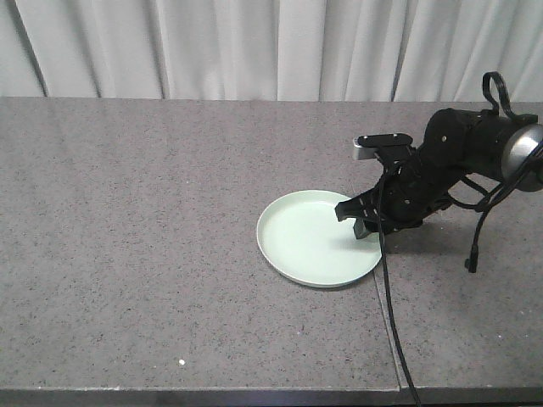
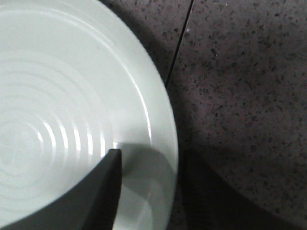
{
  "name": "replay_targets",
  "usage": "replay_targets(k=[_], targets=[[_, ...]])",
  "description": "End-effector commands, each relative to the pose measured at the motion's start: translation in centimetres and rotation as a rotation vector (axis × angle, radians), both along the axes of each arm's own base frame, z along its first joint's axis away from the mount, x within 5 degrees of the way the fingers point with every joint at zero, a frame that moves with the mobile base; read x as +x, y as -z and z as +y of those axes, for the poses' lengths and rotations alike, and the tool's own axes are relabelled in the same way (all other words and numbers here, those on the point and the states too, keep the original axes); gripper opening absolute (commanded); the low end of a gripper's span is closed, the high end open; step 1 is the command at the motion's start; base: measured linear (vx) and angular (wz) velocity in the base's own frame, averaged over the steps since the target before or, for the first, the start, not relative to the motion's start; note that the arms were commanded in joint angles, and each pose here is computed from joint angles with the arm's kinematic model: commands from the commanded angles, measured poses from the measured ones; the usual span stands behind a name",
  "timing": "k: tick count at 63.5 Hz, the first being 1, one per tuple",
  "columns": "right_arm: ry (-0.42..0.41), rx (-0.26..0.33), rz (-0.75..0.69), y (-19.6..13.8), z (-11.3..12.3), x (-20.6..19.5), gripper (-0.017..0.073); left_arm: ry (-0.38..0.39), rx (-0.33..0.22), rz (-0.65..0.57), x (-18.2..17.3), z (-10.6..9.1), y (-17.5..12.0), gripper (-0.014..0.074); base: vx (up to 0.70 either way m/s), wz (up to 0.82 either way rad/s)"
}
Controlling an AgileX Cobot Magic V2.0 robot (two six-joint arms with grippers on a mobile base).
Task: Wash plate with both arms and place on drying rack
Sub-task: 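Lower the right gripper onto the rim of the pale green plate, then pinch the plate rim with the right gripper and lift it up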
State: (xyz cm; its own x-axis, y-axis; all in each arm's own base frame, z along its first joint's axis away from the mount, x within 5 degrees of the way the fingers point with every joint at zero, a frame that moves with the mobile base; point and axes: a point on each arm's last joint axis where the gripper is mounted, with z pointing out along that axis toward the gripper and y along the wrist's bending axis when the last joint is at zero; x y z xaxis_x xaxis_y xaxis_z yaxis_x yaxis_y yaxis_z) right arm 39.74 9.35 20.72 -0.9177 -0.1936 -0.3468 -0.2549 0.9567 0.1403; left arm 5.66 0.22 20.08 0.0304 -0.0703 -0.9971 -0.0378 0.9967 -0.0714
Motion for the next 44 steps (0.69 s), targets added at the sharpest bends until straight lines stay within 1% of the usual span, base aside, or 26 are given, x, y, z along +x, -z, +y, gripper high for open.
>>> replay_targets(k=[1,8,19,28,34,37,44], targets=[[0.002,0.014,-0.086,-2.6,0.0,0.1,0.0141,-0.002,-0.01,-0.116,-0.3,0.0,-1.6,-0.0006,0.0,0.0],[0.0,0.01,-0.086,-2.6,-0.1,0.1,-0.0013,-0.002,-0.01,-0.116,-0.3,0.0,-1.6,-0.0006,0.0,0.0],[-0.002,0.007,-0.087,-2.8,-0.1,0.1,-0.0008,-0.002,-0.01,-0.116,-0.3,0.0,-1.6,-0.0006,0.0,0.0],[-0.026,0.026,-0.133,-4.7,-0.1,-0.5,-0.0007,-0.002,-0.01,-0.116,-0.3,0.0,-1.6,-0.0006,0.0,0.0],[-0.068,0.078,-0.204,-7.3,0.2,-1.5,-0.0005,-0.002,-0.01,-0.116,-0.3,0.0,-1.6,-0.0006,0.0,0.0],[-0.079,0.117,-0.242,-8.9,0.3,-2.1,-0.0004,-0.002,-0.01,-0.116,-0.3,0.0,-1.6,-0.0006,0.0,0.0],[-0.135,0.215,-0.35,-13.0,0.8,-4.2,-0.0004,-0.002,-0.01,-0.116,-0.3,0.0,-1.6,-0.0006,0.0,0.0]])
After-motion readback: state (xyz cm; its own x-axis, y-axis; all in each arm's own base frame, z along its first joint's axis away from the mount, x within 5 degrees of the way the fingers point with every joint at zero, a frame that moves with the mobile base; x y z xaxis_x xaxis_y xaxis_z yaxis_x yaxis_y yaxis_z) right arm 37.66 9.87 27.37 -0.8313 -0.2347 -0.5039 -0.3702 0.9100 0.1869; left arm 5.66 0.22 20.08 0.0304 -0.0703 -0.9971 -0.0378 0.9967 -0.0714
